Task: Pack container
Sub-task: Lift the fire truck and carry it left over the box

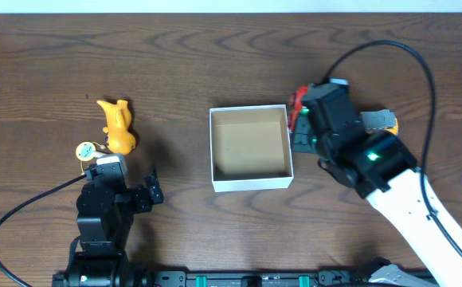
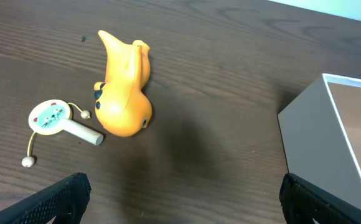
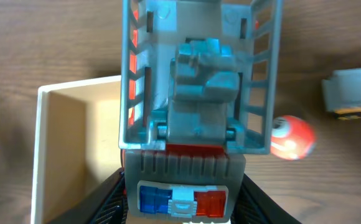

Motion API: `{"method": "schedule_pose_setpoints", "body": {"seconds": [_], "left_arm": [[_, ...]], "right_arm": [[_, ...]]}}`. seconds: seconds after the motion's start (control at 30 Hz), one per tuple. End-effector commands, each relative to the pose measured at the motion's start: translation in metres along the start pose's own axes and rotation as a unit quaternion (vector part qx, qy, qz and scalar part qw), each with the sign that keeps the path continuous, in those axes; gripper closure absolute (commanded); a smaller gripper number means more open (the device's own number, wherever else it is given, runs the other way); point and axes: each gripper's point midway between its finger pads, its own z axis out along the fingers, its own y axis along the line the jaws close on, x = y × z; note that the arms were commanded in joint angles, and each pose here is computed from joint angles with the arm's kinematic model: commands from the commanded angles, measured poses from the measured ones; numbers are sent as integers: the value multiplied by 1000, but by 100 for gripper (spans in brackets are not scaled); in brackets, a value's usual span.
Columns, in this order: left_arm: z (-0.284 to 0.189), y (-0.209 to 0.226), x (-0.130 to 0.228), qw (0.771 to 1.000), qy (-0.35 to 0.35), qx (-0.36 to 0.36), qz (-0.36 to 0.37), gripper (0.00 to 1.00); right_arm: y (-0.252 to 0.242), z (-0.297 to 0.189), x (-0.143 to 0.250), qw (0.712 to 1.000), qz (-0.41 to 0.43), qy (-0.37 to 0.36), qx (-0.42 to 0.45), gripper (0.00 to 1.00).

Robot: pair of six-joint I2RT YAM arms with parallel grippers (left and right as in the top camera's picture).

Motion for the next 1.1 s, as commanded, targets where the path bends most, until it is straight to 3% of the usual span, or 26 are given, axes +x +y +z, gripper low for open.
{"method": "schedule_pose_setpoints", "body": {"seconds": [0.0,0.4,1.07], "left_arm": [[-4,0,-10,1000,-11,-1,-6,2],[-4,0,-10,1000,-11,-1,-6,2],[-4,0,-9,1000,-9,-1,-6,2]], "right_arm": [[23,-1,-6,1000,1,-9,-4,98],[58,52,48,996,-34,72,30,98],[41,124,84,984,-39,148,95,99]]}}
